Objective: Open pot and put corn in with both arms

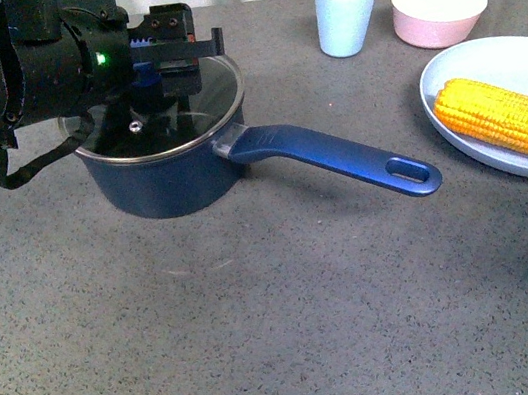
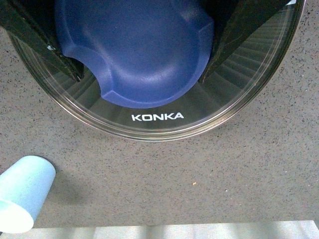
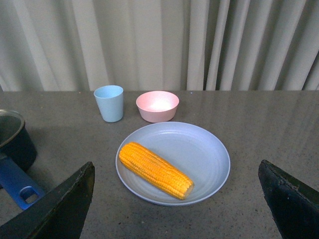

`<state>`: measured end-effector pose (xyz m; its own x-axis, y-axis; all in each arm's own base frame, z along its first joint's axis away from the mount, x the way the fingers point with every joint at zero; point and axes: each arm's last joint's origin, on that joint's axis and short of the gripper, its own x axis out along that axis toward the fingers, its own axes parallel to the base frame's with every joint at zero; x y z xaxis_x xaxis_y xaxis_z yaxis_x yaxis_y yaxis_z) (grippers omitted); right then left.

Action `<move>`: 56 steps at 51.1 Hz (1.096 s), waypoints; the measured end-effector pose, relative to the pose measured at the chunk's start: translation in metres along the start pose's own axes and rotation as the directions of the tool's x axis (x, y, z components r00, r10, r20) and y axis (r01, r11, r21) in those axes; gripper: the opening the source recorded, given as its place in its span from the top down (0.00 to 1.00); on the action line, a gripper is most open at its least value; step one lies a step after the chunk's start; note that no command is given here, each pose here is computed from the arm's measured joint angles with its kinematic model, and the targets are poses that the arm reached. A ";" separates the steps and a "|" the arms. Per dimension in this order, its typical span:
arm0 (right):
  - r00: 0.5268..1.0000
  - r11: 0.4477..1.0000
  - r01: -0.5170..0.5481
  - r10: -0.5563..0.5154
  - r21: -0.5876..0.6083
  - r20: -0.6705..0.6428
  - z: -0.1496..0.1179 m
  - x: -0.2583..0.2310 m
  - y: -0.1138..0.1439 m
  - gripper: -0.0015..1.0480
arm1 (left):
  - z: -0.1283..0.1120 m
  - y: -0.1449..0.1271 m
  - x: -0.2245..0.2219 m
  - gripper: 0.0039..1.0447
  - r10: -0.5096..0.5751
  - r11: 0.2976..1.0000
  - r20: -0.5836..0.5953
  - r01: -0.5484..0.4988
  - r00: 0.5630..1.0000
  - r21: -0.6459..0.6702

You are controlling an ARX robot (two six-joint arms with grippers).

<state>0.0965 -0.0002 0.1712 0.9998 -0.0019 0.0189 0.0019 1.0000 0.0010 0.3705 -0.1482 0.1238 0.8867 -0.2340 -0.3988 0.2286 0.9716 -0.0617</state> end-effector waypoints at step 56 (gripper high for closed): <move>1.000 1.000 0.000 0.000 0.000 0.000 0.000 0.000 0.000 0.09 | -0.035 0.150 -0.071 0.43 0.406 0.899 0.024 -0.395 0.913 -0.187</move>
<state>0.0965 -0.0002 0.1712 0.9998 -0.0019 0.0189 0.0019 1.0000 0.0010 0.3279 0.0155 0.1110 0.9124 0.1800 -0.3676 -0.2199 0.9731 -0.0693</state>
